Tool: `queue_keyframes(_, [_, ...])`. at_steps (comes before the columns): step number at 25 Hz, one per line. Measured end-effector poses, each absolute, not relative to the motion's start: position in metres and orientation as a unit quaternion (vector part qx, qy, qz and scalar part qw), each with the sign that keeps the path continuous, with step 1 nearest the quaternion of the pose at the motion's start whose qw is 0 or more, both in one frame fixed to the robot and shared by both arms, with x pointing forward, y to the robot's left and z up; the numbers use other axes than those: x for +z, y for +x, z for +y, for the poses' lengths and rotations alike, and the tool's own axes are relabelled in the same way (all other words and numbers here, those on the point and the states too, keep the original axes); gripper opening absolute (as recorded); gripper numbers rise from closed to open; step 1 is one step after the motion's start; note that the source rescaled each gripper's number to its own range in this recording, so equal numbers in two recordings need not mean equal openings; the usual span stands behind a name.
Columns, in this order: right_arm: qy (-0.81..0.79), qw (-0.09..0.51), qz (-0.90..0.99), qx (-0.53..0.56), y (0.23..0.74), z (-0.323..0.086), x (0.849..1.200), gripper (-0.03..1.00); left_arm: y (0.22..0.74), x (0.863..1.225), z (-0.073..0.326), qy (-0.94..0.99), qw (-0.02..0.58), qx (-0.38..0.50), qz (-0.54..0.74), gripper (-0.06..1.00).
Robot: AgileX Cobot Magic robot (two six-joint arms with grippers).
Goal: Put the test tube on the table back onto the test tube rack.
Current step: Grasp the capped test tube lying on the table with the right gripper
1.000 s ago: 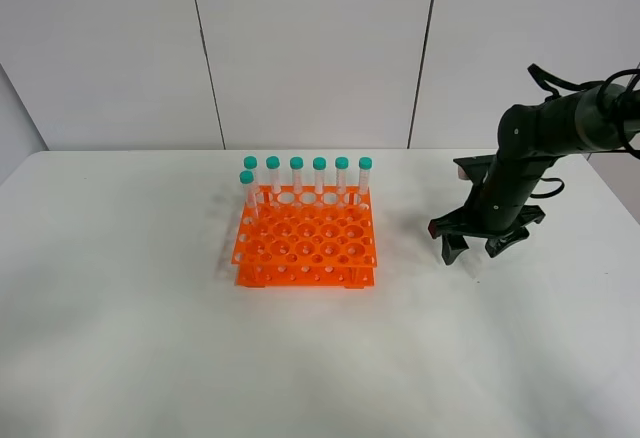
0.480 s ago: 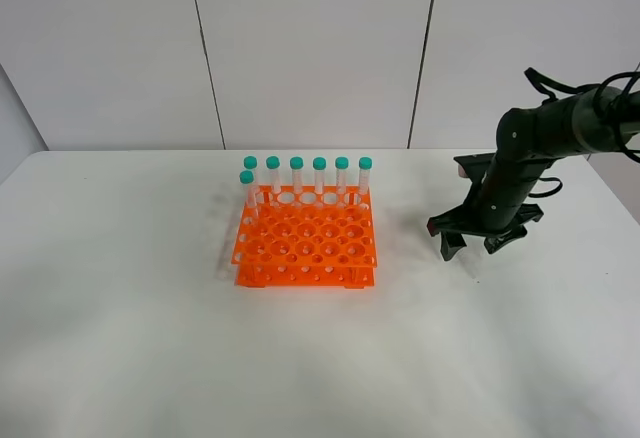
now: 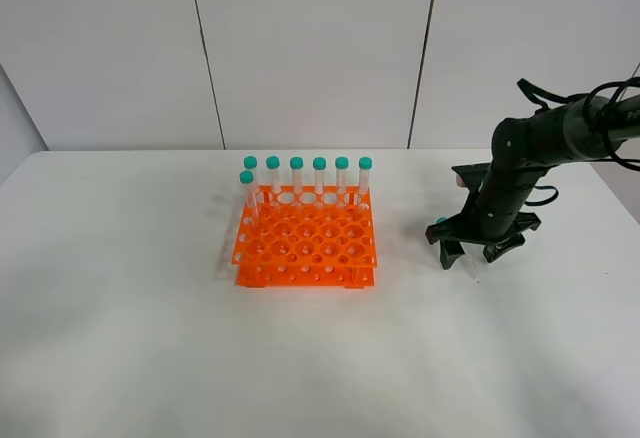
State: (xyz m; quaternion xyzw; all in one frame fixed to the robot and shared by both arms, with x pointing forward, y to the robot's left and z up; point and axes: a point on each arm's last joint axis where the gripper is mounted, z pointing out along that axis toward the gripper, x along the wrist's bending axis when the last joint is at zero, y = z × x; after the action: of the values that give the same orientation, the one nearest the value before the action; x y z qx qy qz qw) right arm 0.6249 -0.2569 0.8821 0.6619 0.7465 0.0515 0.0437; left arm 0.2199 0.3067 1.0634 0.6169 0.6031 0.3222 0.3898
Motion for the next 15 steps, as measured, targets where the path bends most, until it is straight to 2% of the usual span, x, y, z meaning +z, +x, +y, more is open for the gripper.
queue_keyframes(5, [0.662, 0.043, 0.746, 0.051, 0.6249, -0.2569, 0.8813, 0.72, 0.2199, 1.0634, 0.3067, 0.617, 0.390, 0.322, 0.603, 1.00])
queue_keyframes(11, [0.662, 0.042, 0.746, 0.050, 0.6248, -0.2569, 0.8806, 0.62, 0.2199, 1.0634, 0.3067, 0.617, 0.390, 0.322, 0.603, 1.00])
queue_keyframes(13, [0.664, 0.042, 0.745, 0.050, 0.6248, -0.2569, 0.8806, 0.55, 0.2199, 1.0634, 0.3067, 0.617, 0.390, 0.322, 0.603, 1.00])
queue_keyframes(15, [0.664, 0.042, 0.745, 0.050, 0.6248, -0.2569, 0.8806, 0.37, 0.2199, 1.0634, 0.3067, 0.617, 0.390, 0.322, 0.603, 1.00])
